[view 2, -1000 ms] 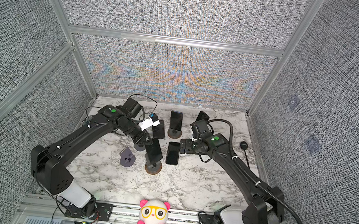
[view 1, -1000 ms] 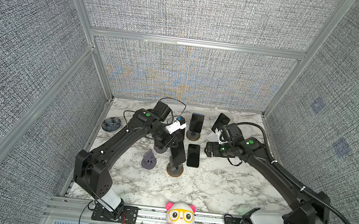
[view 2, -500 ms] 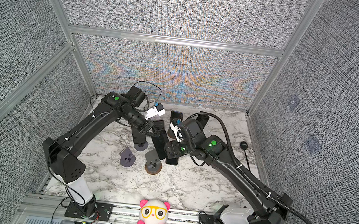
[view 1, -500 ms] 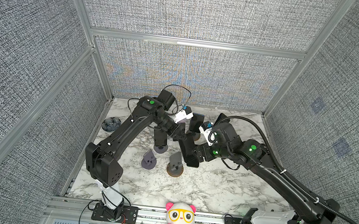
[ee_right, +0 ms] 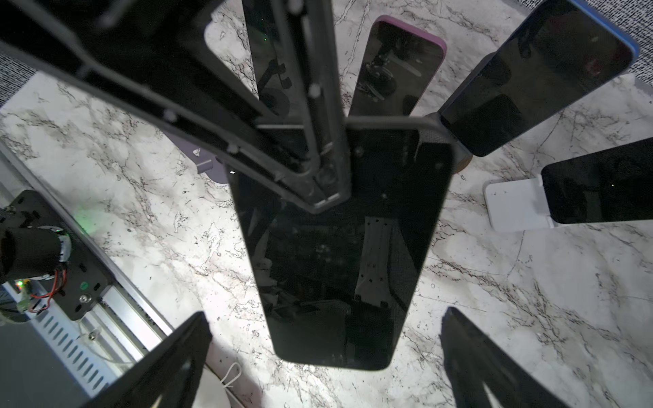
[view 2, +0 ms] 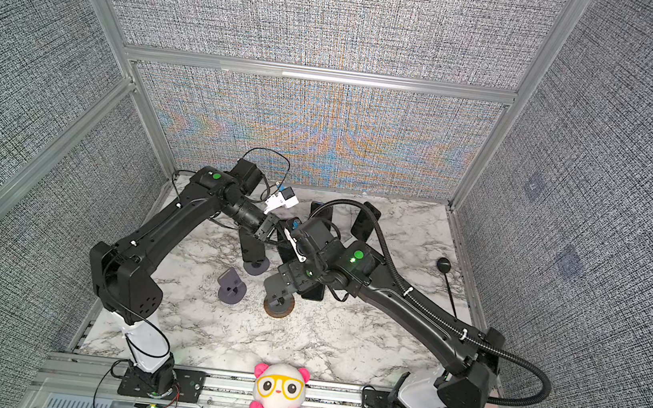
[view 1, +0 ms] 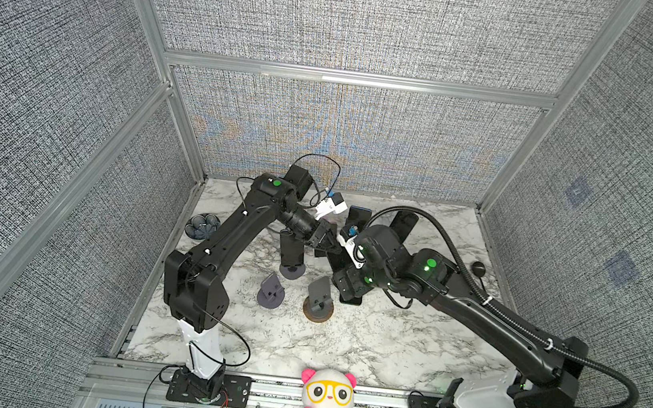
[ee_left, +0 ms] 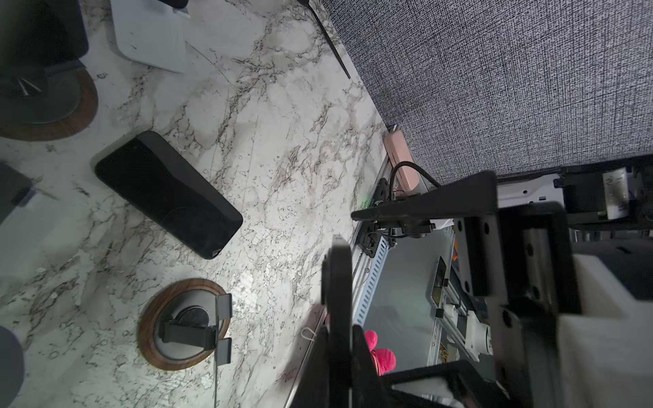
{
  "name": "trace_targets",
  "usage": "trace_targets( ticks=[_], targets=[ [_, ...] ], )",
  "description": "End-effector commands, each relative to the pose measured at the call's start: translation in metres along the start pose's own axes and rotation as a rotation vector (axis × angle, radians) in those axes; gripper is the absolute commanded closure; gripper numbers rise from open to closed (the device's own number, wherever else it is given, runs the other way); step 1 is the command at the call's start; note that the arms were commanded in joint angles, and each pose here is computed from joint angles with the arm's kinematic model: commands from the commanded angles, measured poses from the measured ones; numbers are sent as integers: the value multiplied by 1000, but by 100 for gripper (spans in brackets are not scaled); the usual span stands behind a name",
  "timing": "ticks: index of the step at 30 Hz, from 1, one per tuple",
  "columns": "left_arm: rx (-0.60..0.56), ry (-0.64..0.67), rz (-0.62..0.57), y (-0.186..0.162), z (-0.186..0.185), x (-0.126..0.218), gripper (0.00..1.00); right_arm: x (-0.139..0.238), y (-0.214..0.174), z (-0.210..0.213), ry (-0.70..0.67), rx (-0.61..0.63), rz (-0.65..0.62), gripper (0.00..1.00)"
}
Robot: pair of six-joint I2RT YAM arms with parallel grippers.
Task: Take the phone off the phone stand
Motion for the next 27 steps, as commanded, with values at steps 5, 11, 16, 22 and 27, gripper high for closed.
trace_targets(
  ticks=[5, 11, 16, 22, 27],
  targets=[
    [-33, -58, -28, 1, -7, 5, 100, -18, 16, -1, -21, 3, -24, 3],
    [-26, -59, -49, 3, -3, 9, 100, -26, 15, 0, -22, -3, -11, 8],
    [-13, -67, -60, 7, 1, 11, 100, -32, 15, 0, -23, -8, -8, 13],
    [-20, -73, -62, 6, 1, 12, 100, -36, 13, -3, -25, -23, -11, 28],
    [-23, -79, -59, 6, 2, 10, 100, -32, 15, -9, -2, -71, -63, 36]
  ],
)
Point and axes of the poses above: each gripper's point midway between its finger pads, its own x axis back along the fingers, its own z axis along the line the jaws close on, y = z × x, the point moved 2 cm from there along x, back along the fingers, and after that the axes turned 7 degrees about x, right-handed, at the moved point
